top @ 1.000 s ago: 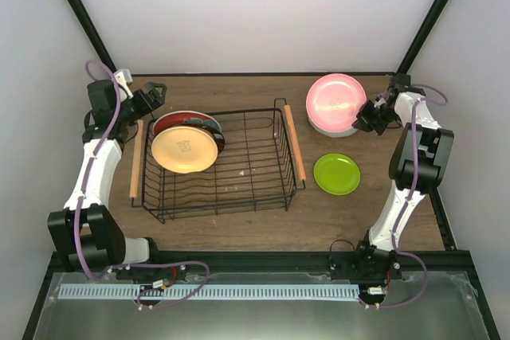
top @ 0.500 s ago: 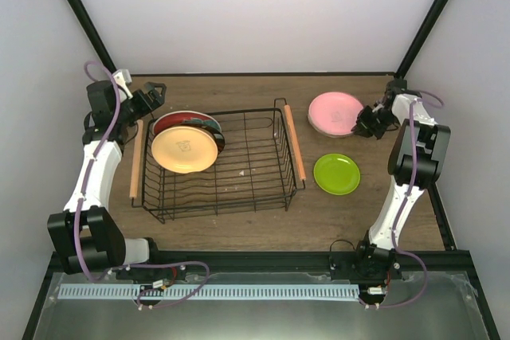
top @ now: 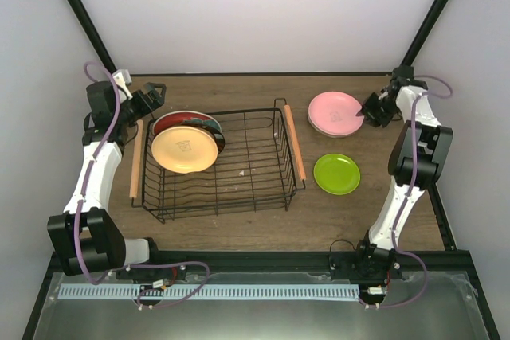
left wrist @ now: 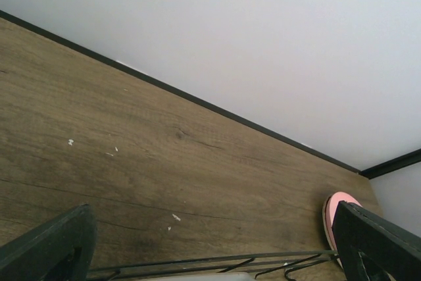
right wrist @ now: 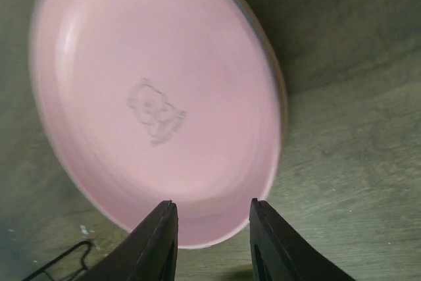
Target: Unload the plates from the dish rack
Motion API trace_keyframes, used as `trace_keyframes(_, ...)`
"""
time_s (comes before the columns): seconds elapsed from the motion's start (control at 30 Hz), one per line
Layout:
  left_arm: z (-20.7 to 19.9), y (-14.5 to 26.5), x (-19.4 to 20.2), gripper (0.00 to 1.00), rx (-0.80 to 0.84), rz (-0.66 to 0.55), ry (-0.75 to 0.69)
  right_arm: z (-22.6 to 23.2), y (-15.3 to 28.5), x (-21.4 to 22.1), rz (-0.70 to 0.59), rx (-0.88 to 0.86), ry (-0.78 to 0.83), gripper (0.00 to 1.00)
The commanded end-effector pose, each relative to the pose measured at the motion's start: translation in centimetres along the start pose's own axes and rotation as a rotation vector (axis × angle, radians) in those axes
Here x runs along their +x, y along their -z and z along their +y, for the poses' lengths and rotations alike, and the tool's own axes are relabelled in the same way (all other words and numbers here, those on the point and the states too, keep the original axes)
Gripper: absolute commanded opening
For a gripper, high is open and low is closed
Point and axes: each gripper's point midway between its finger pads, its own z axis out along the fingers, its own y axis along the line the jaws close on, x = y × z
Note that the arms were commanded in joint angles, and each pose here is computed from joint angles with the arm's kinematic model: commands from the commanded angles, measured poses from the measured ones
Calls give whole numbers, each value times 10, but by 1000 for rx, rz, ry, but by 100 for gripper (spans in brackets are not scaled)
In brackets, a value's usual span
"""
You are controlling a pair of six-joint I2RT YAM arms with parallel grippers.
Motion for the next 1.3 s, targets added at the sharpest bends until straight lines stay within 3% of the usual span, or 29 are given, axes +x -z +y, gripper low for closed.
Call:
trace_keyframes(0.0, -7, 5, -4, 100, 13, -17, -21, 87, 111, -37, -308, -164, 171, 32)
trace_keyframes(0.07, -5, 3, -2, 100, 10, -9, -18, 157, 160, -28, -447, -255, 372, 32)
trace_keyframes(0.13, -3, 1, -1, 100, 9, -3, -14, 235, 196, 11, -556, -342, 632, 32)
trace_keyframes(0.27, -3, -3, -4, 100, 6, -3, -14, 353, 206, 146, -638, -518, 1160, 36)
trace_keyframes(0.37, -4, -3, -7, 100, 7, -8, -23, 382, 169, 229, -557, -636, 1327, 36)
trace_keyframes(0.53, -6, 0, -11, 100, 3, -15, -33, 405, 119, 344, -501, -676, 1599, 38)
trace_keyframes(0.6, -7, 1, -10, 100, 3, -14, -37, 405, 100, 381, -475, -661, 1666, 38)
trace_keyframes(0.73, -6, 2, -9, 100, 2, -18, -37, 386, 59, 408, -412, -592, 1687, 39)
trace_keyframes(1.27, -6, 0, -6, 100, 14, -15, -23, 342, 7, 408, -396, -473, 1609, 40)
